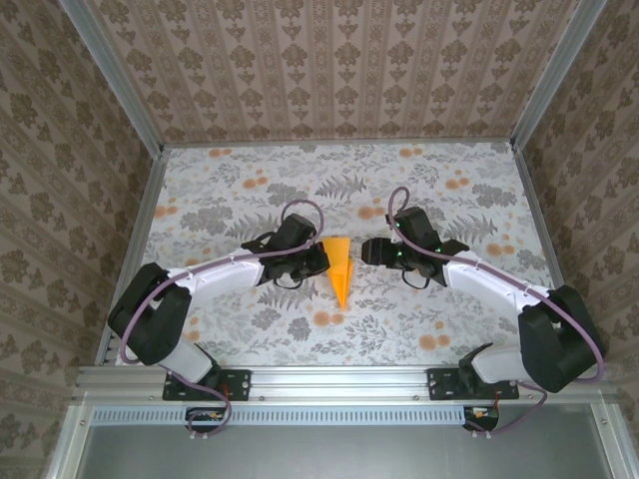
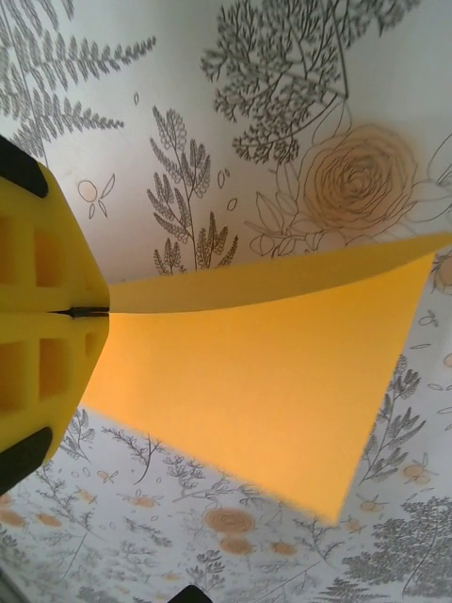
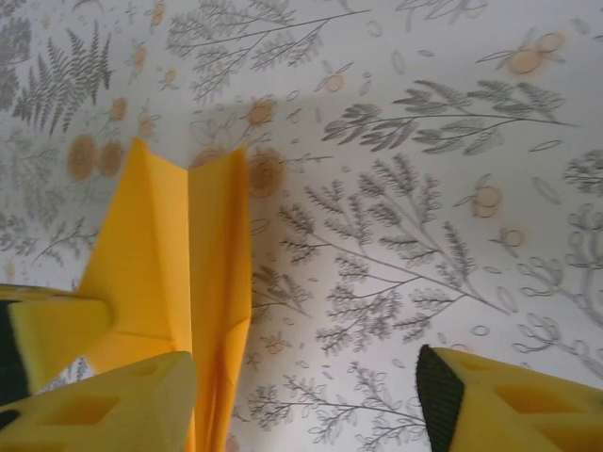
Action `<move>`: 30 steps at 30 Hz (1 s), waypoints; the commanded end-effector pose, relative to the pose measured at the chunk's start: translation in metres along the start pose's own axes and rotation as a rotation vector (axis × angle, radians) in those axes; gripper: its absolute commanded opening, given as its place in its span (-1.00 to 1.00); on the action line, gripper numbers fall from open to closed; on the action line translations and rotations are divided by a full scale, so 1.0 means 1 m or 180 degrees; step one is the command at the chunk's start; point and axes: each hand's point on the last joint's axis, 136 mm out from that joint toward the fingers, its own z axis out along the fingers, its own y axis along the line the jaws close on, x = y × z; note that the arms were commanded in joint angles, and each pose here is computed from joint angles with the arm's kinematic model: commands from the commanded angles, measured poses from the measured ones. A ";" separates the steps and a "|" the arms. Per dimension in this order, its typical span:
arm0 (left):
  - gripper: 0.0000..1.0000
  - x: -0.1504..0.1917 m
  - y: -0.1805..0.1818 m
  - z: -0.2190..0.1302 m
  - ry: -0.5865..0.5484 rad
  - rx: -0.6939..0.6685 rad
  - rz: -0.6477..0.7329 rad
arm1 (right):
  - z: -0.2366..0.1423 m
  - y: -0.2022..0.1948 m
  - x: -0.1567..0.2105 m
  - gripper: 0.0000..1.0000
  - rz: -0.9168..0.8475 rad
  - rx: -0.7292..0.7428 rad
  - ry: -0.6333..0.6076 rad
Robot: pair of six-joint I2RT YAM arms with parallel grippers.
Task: Fold a paper plane with a square sheet of paper (pick it up from the middle)
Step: Turn over a paper plane at the center of the table, then move the paper plane to the center of the table.
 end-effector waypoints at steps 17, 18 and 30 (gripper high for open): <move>-0.91 0.018 0.043 0.017 0.0203 0.0026 -0.0113 | 0.053 0.061 0.065 -0.24 -0.0589 -0.0067 0.0786; -0.91 0.018 0.042 0.017 0.0204 0.0035 -0.0109 | 0.055 0.063 0.067 -0.23 -0.0617 -0.0065 0.0815; -0.91 0.018 0.046 0.017 0.0212 0.0019 -0.0140 | 0.071 0.065 0.083 -0.22 -0.0670 -0.0051 0.1066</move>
